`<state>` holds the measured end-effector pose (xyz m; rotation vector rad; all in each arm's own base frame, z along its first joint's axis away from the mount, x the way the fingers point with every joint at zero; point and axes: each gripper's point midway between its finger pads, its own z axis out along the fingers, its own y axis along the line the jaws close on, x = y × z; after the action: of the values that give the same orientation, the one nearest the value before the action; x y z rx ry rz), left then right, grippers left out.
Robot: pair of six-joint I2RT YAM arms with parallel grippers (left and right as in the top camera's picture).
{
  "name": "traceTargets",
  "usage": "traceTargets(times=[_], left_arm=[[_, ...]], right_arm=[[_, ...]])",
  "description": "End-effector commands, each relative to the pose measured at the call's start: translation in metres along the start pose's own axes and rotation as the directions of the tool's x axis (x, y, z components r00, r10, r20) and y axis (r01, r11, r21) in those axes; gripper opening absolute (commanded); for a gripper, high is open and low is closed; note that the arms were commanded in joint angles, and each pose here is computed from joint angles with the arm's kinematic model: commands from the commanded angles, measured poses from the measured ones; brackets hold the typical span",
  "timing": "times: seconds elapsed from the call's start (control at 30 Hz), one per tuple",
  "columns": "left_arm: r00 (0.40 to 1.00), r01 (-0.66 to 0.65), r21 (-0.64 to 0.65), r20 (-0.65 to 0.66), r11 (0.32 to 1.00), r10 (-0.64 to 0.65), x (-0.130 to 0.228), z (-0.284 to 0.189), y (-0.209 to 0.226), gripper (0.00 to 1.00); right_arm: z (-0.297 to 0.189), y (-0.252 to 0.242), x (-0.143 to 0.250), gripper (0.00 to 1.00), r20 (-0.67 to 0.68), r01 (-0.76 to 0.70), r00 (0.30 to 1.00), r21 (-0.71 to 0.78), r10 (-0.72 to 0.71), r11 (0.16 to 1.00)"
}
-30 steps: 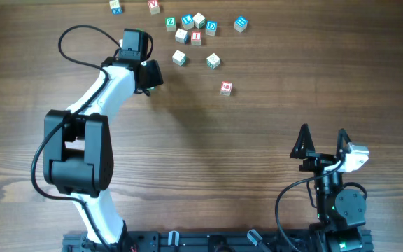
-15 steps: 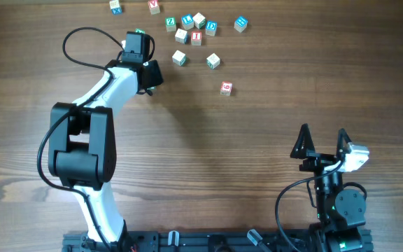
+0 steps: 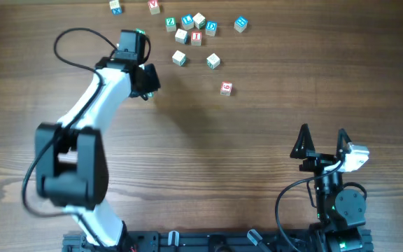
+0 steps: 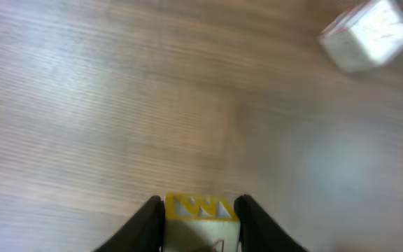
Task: Form a tower
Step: 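Lower the left gripper over the A block and close on it, then carry the A block toward the table center with the left gripper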
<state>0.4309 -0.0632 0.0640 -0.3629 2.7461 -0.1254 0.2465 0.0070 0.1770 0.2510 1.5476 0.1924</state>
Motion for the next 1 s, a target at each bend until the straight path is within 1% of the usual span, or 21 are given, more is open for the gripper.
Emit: traceTargets(times=[0.0, 0.1, 0.2, 0.27, 0.33, 0.4, 0.43, 0.57, 0.7, 0.87, 0.93, 0.97], left_arm=[[1.0, 0.008, 0.08, 0.027, 0.997, -0.01, 0.006, -0.063, -0.015, 0.31], [1.0, 0.018, 0.083, 0.0, 0.996, -0.018, 0.023, -0.082, -0.022, 0.31], [0.997, 0.009, 0.068, -0.079, 0.998, -0.003, 0.051, -0.082, -0.036, 0.31], [0.993, 0.0, 0.06, -0.118, 0.998, 0.007, 0.069, -0.076, -0.05, 0.31], [0.991, -0.015, 0.062, -0.13, 0.998, 0.023, 0.083, -0.066, -0.063, 0.31], [0.991, -0.015, 0.048, -0.13, 0.999, 0.021, 0.094, -0.055, -0.069, 0.3], [0.99, -0.013, 0.038, -0.138, 0.999, 0.018, 0.105, -0.047, -0.073, 0.29], [0.986, -0.055, 0.031, -0.154, 0.998, 0.059, 0.128, -0.025, -0.082, 0.28], [0.991, -0.082, -0.06, -0.108, 0.995, 0.076, 0.129, -0.006, -0.073, 0.28], [0.993, -0.082, -0.056, -0.094, 0.995, 0.077, 0.127, 0.008, -0.078, 0.27], [0.992, -0.085, -0.056, -0.097, 0.995, 0.079, 0.128, 0.013, -0.079, 0.28], [0.992, -0.086, -0.058, -0.098, 0.995, 0.08, 0.129, 0.015, -0.079, 0.31]], right_arm=[[0.0, -0.002, -0.002, 1.0, 0.012, 0.015, 1.0, 0.012, -0.015, 1.0], [0.0, -0.002, -0.002, 1.0, 0.011, 0.015, 1.0, 0.012, -0.015, 1.0], [0.0, -0.002, -0.002, 1.0, 0.011, 0.015, 1.0, 0.012, -0.015, 1.0], [0.0, -0.002, -0.002, 1.0, 0.011, 0.015, 1.0, 0.012, -0.015, 1.0], [0.0, -0.002, -0.002, 1.0, 0.011, 0.015, 1.0, 0.012, -0.015, 1.0], [0.0, -0.002, -0.002, 1.0, 0.011, 0.015, 1.0, 0.012, -0.015, 1.0], [0.0, -0.002, -0.002, 1.0, 0.011, 0.015, 1.0, 0.012, -0.015, 1.0], [0.0, -0.002, -0.002, 1.0, 0.011, 0.015, 1.0, 0.012, -0.015, 1.0], [0.0, -0.002, -0.002, 1.0, 0.011, 0.015, 1.0, 0.012, -0.015, 1.0], [0.0, -0.002, -0.002, 1.0, 0.012, 0.015, 1.0, 0.012, -0.015, 1.0], [0.0, -0.002, -0.002, 1.0, 0.012, 0.015, 1.0, 0.012, -0.015, 1.0], [0.0, -0.002, -0.002, 1.0, 0.011, 0.015, 1.0, 0.012, -0.015, 1.0]])
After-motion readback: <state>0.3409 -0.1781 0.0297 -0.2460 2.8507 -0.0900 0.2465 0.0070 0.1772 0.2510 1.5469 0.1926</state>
